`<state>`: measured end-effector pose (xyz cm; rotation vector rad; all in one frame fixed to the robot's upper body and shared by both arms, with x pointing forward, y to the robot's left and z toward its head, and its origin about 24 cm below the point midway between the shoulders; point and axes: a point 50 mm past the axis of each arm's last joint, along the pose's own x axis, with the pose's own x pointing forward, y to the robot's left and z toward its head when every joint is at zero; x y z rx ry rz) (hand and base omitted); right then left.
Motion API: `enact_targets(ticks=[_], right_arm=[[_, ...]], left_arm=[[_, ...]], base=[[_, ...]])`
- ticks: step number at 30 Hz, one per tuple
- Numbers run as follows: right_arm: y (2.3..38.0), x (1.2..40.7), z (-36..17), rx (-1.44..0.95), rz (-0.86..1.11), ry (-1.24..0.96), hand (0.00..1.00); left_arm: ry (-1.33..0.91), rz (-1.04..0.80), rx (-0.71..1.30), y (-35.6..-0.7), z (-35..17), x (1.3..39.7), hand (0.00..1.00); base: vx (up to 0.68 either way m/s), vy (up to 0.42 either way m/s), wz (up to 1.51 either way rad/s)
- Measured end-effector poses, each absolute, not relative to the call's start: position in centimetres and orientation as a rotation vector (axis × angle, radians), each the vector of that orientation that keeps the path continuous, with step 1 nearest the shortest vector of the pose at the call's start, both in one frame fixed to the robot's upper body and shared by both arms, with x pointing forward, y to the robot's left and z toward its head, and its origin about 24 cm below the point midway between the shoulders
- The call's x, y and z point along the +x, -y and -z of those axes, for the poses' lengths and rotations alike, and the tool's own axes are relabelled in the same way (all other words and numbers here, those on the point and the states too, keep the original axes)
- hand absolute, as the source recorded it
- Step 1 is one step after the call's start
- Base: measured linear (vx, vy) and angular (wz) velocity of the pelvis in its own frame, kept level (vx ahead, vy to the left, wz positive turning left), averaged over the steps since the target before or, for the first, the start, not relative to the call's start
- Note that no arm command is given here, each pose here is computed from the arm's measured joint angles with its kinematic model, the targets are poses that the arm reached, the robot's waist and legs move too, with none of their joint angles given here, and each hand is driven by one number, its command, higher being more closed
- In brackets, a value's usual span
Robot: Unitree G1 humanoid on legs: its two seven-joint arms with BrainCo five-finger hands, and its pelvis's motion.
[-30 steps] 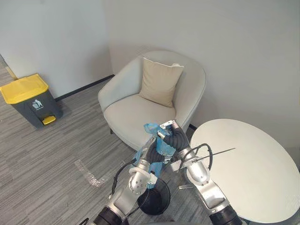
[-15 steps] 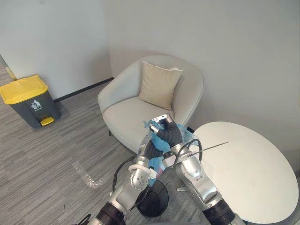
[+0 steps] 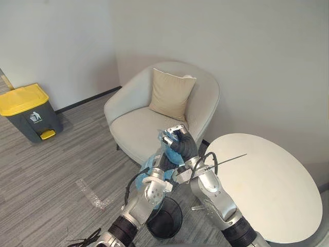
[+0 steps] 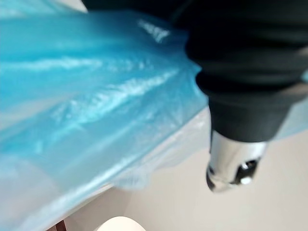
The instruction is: Gather rubbish on tea table into small bin, then transfer packed bag to large trash can.
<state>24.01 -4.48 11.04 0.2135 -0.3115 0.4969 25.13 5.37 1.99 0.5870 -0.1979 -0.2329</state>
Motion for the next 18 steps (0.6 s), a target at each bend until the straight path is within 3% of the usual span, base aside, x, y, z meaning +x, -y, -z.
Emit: enact_targets(ticks=[16, 17, 18], right_arm=[[4.1, 22.8, -11.3, 0.154, -0.595, 0.352, 1.0], [4.2, 22.5, -11.1, 0.138, -0.592, 0.353, 0.0], [4.3, 22.4, -10.9, 0.118, -0.585, 0.355, 0.0]], left_arm=[[0.144, 0.231, 0.563, -5.6, -1.4, 25.7, 1.0], [0.134, 0.23, 0.558, -5.7, -1.2, 25.6, 1.0], [0.124, 0.229, 0.553, -5.7, -1.1, 25.5, 1.0]], base=[[0.03, -0.015, 0.0], [0.0, 0.0, 0.0], [-0.01, 0.002, 0.03]])
